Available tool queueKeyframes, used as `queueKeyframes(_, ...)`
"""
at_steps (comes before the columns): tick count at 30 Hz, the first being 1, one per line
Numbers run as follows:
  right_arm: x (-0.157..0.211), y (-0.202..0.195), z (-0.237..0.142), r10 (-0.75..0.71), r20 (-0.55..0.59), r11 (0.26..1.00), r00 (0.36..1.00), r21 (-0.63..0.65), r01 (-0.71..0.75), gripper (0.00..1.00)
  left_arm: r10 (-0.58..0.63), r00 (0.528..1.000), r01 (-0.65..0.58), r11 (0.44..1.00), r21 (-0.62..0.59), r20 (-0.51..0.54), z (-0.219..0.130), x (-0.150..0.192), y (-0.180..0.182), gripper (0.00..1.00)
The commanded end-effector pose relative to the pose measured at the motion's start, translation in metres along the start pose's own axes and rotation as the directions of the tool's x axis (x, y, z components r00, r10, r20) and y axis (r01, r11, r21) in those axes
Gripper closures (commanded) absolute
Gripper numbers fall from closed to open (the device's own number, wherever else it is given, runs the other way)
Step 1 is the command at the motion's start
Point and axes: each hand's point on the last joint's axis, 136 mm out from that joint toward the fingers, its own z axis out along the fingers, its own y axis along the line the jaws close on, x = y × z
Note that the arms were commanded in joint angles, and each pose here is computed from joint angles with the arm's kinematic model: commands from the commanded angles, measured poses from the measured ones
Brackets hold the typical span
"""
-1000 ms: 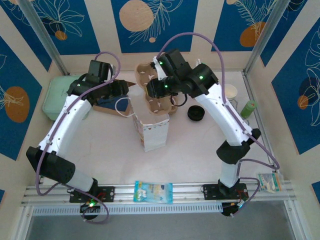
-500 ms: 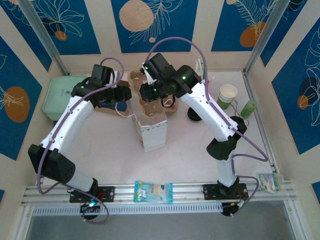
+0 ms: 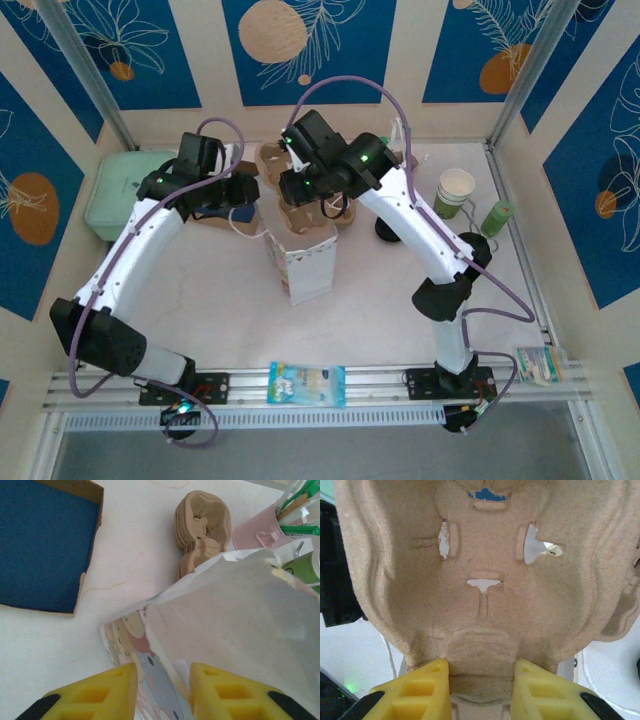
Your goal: Pack the takeout coffee
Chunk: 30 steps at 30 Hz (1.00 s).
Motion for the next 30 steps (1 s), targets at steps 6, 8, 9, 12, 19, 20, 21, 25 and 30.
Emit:
queueKeyframes(6,0.008,0.0,0.014,-0.002,-0.039,1.0,0.999,0.018,0.003,0.73,-0.016,1.0,0.015,0.998,0.063,0.021,-0.012,-0.001,-0.01,0.77)
queueKeyframes(8,0.011,0.0,0.014,-0.003,-0.043,1.0,0.999,0.021,0.004,0.73,-0.018,1.0,0.016,0.997,0.07,0.023,-0.012,-0.002,-0.011,0.8)
queueKeyframes(9,0.011,0.0,0.015,-0.005,-0.045,1.0,0.999,0.019,0.006,0.73,-0.019,1.0,0.018,0.997,0.073,0.02,-0.011,-0.001,-0.011,0.82)
queueKeyframes(12,0.012,0.001,0.016,-0.011,-0.048,1.0,0.999,0.019,0.012,0.73,-0.024,1.0,0.022,0.996,0.086,0.016,-0.011,0.0,-0.013,0.87)
queueKeyframes(19,0.014,0.002,0.02,-0.01,-0.057,1.0,0.998,0.023,0.012,0.73,-0.035,0.999,0.033,0.995,0.097,0.02,-0.012,0.001,-0.014,0.9)
queueKeyframes(20,0.014,0.002,0.02,-0.008,-0.055,1.0,0.998,0.023,0.009,0.73,-0.038,0.999,0.035,0.994,0.101,0.022,-0.014,0.001,-0.015,0.91)
queueKeyframes(21,0.014,0.003,0.02,-0.005,-0.057,1.0,0.998,0.024,0.007,0.73,-0.039,0.999,0.037,0.994,0.104,0.024,-0.014,0.001,-0.016,0.91)
queueKeyframes(25,0.012,0.003,0.021,0.006,-0.055,0.999,0.998,0.032,-0.004,0.73,-0.054,0.998,0.048,0.99,0.131,0.039,-0.019,0.0,-0.021,0.94)
queueKeyframes(30,0.01,0.007,0.021,0.025,-0.055,0.999,0.998,0.024,-0.024,0.74,-0.069,0.997,0.061,0.985,0.16,0.042,-0.022,0.0,-0.026,0.95)
